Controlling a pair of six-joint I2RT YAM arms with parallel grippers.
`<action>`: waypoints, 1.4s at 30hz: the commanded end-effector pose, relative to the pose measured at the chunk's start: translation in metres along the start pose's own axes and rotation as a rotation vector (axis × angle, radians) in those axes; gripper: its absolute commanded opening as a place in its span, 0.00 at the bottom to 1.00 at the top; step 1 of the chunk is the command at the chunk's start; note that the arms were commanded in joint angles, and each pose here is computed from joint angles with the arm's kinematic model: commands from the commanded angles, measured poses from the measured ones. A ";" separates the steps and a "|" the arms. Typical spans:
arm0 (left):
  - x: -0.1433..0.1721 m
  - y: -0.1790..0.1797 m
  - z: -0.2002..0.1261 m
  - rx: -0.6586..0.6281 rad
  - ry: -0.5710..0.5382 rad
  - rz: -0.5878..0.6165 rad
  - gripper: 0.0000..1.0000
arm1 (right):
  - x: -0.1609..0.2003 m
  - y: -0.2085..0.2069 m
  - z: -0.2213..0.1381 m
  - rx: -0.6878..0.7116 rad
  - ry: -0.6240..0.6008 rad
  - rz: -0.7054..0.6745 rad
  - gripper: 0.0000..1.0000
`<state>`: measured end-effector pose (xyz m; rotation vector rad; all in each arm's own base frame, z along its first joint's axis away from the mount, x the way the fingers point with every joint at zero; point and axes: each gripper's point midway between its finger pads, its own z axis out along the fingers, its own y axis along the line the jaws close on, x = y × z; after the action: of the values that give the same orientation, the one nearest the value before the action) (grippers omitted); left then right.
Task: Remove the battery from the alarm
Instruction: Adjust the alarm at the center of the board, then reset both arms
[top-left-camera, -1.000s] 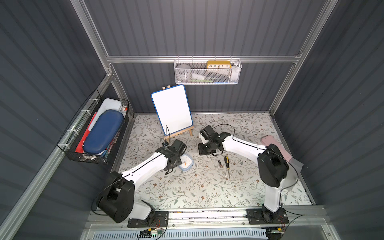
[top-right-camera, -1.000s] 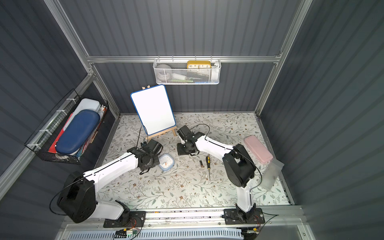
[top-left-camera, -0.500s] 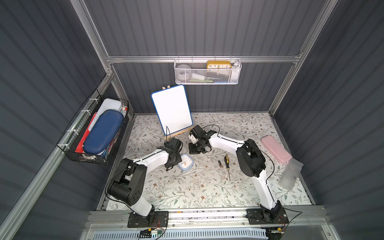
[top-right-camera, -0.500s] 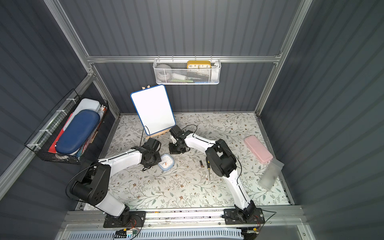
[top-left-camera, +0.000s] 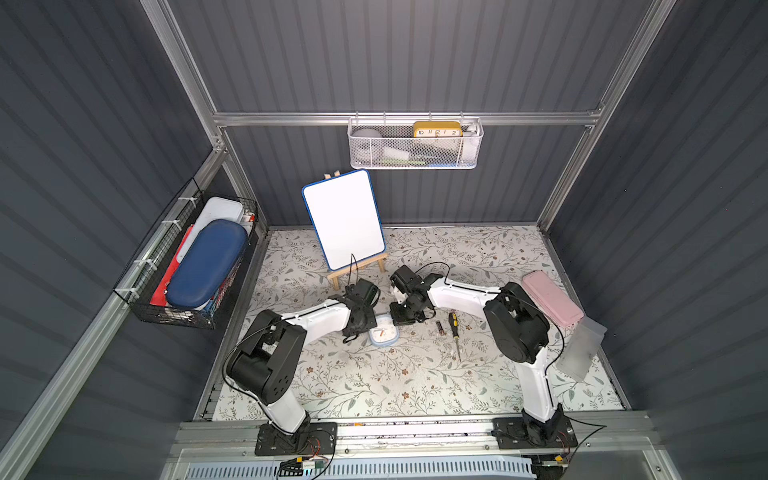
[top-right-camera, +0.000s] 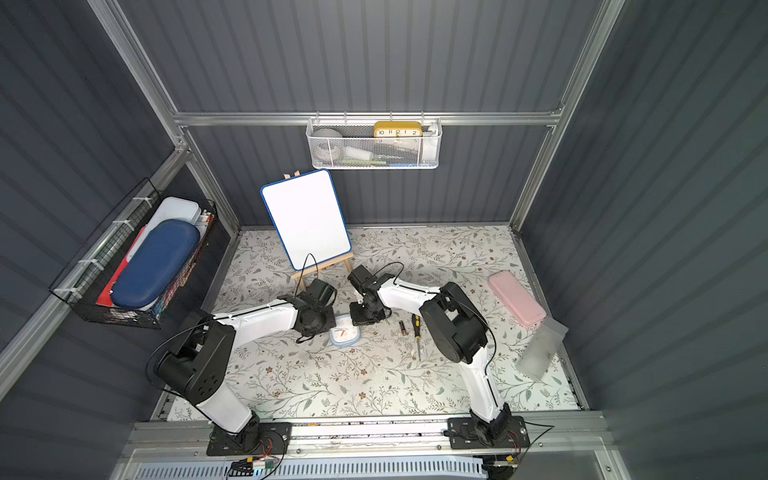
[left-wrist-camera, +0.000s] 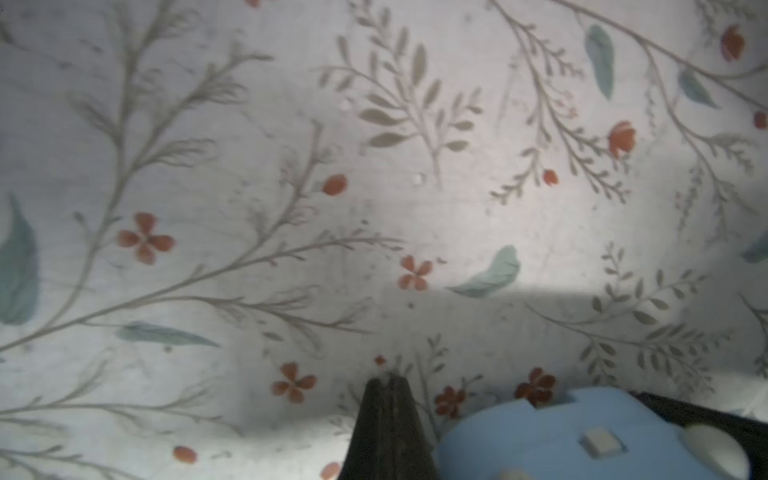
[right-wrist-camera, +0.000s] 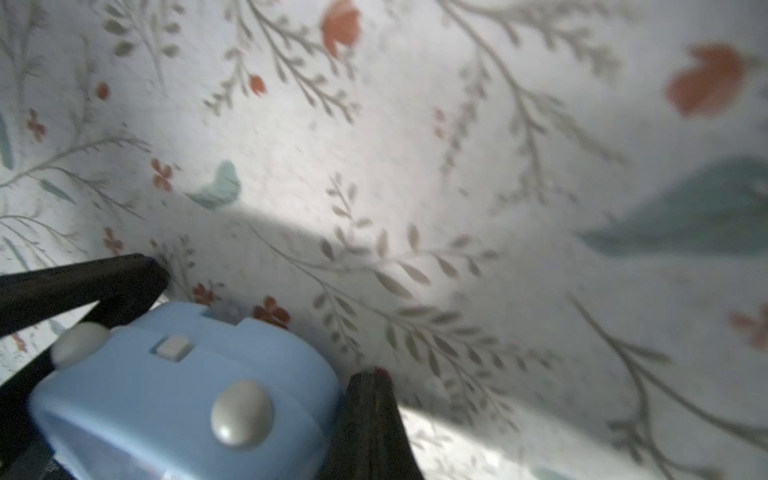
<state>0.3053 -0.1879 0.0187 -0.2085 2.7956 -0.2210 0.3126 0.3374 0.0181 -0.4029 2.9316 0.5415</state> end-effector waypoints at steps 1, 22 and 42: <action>0.011 -0.029 0.008 0.059 0.036 0.011 0.00 | 0.011 0.007 -0.016 -0.013 -0.028 0.012 0.00; -0.035 -0.035 -0.027 -0.077 -0.115 0.063 0.23 | 0.019 -0.085 -0.109 0.366 -0.250 0.109 0.11; -0.200 -0.025 -0.251 0.068 -1.095 0.574 0.99 | -0.039 -0.222 -0.299 0.646 -0.889 -0.027 0.99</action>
<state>0.4106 -0.1255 0.2584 -0.0802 2.0132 0.0854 0.3683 0.0321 0.2411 0.1501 2.1189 -0.2314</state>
